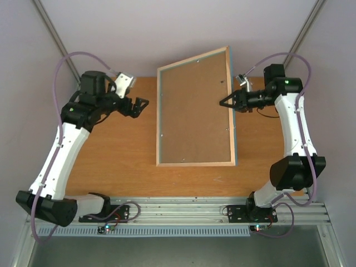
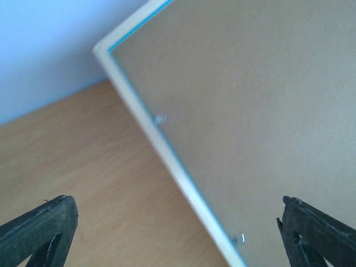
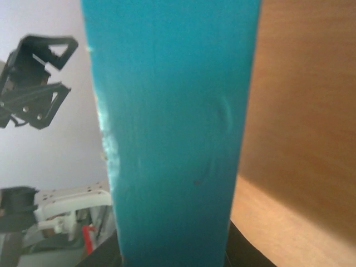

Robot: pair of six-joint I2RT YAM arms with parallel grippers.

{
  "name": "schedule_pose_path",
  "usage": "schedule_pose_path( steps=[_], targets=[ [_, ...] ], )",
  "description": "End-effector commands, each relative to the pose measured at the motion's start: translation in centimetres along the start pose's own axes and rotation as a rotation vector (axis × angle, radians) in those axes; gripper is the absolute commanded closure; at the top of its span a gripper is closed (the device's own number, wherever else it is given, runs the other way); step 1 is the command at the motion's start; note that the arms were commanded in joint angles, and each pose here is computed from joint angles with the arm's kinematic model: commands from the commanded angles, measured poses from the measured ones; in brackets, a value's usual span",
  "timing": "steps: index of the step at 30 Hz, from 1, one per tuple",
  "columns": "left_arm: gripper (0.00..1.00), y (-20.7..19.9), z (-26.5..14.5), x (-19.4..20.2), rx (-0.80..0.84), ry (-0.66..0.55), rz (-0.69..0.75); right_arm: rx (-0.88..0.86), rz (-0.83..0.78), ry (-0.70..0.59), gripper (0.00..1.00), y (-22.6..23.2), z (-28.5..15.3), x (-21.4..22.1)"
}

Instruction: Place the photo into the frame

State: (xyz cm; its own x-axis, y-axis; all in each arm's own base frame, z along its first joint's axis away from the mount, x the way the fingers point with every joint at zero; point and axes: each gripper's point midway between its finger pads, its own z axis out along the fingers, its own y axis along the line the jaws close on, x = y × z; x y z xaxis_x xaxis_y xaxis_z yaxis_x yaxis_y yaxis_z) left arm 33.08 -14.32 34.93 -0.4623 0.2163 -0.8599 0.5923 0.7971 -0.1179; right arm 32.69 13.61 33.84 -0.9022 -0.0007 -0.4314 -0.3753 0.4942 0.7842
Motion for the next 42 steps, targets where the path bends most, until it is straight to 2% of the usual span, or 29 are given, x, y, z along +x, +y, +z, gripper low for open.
schedule_pose_path(
  steps=[1, 7, 13, 27, 36, 42],
  targets=[
    [0.01, -1.1, 1.2, -3.9, -0.067, -0.039, 0.19, -0.28, -0.115, -0.053, 0.99, 7.0, -0.4, 0.5],
    [0.01, -5.6, 5.3, -4.9, -0.021, 0.025, 0.416, -0.316, -0.056, 0.047, 0.99, 5.4, 3.2, 3.6],
    [0.01, -7.9, 9.0, -3.3, 0.003, 0.078, 0.519, -0.345, -0.026, 0.109, 0.99, 3.7, 5.4, 6.2],
    [0.01, -9.3, 16.7, -0.4, 0.004, 0.154, 0.466, -0.364, 0.043, 0.174, 0.99, 0.9, 8.4, 9.1],
    [0.02, -14.7, 17.9, 1.5, 0.203, 0.167, 0.48, -0.353, 0.079, 0.187, 0.99, -0.4, 9.3, 9.6],
    [0.05, -15.3, 19.4, 2.1, 0.192, 0.18, 0.479, -0.361, 0.09, 0.196, 0.99, -0.5, 9.5, 9.8]
  ],
)
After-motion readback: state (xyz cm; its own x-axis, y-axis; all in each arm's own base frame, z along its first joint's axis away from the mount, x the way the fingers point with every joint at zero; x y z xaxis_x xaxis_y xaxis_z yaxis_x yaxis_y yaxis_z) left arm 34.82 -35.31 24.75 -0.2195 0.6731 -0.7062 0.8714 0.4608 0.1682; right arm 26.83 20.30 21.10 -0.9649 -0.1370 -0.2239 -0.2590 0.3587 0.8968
